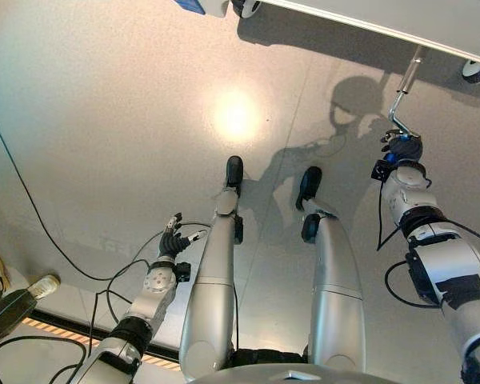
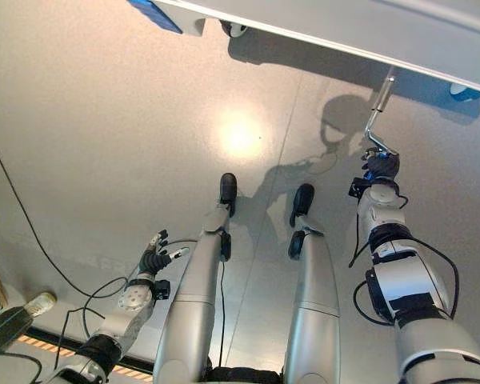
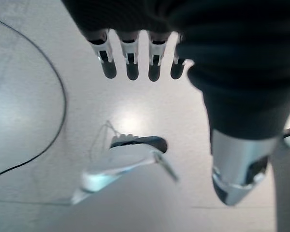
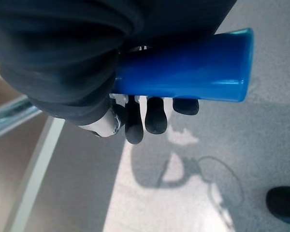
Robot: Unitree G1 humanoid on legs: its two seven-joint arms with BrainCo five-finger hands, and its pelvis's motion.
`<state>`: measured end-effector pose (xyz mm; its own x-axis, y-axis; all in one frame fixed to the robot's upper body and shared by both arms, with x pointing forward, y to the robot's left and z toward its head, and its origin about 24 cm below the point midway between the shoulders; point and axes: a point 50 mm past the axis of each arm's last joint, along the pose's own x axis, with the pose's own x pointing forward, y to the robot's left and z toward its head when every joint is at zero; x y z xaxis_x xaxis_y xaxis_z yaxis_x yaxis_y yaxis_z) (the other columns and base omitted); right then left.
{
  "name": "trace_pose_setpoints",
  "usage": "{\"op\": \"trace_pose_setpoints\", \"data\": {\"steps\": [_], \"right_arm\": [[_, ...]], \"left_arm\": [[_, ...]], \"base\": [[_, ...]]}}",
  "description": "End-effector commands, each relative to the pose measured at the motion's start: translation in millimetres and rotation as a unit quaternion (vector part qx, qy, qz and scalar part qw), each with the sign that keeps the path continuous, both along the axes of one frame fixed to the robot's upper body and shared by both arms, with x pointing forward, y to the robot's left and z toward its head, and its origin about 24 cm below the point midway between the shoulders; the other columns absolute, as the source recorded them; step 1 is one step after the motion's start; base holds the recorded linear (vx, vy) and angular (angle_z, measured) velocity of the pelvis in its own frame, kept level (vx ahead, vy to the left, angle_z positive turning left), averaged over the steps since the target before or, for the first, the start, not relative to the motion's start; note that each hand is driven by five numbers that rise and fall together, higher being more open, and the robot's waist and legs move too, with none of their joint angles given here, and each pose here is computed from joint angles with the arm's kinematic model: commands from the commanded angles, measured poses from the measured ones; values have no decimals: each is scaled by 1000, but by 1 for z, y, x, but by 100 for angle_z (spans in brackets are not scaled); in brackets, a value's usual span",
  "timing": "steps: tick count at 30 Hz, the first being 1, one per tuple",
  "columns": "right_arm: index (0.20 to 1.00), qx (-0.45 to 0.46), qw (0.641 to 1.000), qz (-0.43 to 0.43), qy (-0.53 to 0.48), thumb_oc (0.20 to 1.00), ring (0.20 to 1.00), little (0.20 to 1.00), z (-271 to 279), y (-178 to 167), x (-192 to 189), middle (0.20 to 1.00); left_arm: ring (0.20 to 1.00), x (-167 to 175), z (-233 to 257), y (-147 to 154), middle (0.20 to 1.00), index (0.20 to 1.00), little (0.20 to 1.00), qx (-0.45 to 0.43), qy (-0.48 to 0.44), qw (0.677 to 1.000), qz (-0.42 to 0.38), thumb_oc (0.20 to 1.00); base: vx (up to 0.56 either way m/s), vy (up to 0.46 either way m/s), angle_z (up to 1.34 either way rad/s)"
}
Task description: Raise the hospital bed
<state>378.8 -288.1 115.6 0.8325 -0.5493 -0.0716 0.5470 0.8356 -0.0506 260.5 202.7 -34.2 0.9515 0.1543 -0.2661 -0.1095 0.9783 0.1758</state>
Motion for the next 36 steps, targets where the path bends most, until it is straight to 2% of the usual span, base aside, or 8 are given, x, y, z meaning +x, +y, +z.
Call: {"op": "trace_pose_setpoints", "data": {"steps": [1, 13, 20, 25, 26, 30, 32, 36], "right_arm": [[200, -41, 994, 72, 64, 200, 200, 200, -32, 29, -2, 200], [200, -136, 988, 54, 54, 200, 200, 200, 26, 19, 18, 200], [200, -196, 976, 87, 43, 200, 200, 200, 45, 41, 30, 200], [200, -230, 962, 150, 10, 200, 200, 200, 56, 83, 39, 200], [200, -236, 955, 177, -12, 200, 200, 200, 60, 102, 41, 200], [200, -222, 952, 208, -42, 200, 200, 200, 61, 124, 40, 200], [200, -213, 934, 260, -120, 200, 200, 200, 81, 157, 35, 200], [200, -199, 918, 296, -174, 200, 200, 200, 87, 175, 23, 200]], "left_arm": [[1000, -23, -11, -1, 1000, 1000, 1000, -12, 18, 1000, -4, 1000], [1000, -16, 1, -10, 1000, 1000, 1000, -11, -11, 999, -30, 1000], [1000, -13, 2, -15, 1000, 1000, 1000, -8, -15, 999, -36, 1000], [1000, -11, 4, -13, 1000, 1000, 1000, -6, -20, 999, -29, 1000], [1000, -11, 4, -11, 1000, 1000, 1000, -5, -21, 999, -24, 1000], [1000, -18, -3, -8, 1000, 1000, 1000, -5, -7, 1000, -16, 1000], [1000, -14, 1, -2, 1000, 1000, 1000, -3, -14, 1000, -2, 1000], [1000, -22, -7, 1, 1000, 1000, 1000, 3, 2, 1000, 7, 1000]], "base": [[25, 13, 14], [26, 34, 12], [21, 28, 3], [18, 22, 0], [0, 0, 0], [35, 2, -1], [13, 38, -4], [-2, 11, -9]]}}
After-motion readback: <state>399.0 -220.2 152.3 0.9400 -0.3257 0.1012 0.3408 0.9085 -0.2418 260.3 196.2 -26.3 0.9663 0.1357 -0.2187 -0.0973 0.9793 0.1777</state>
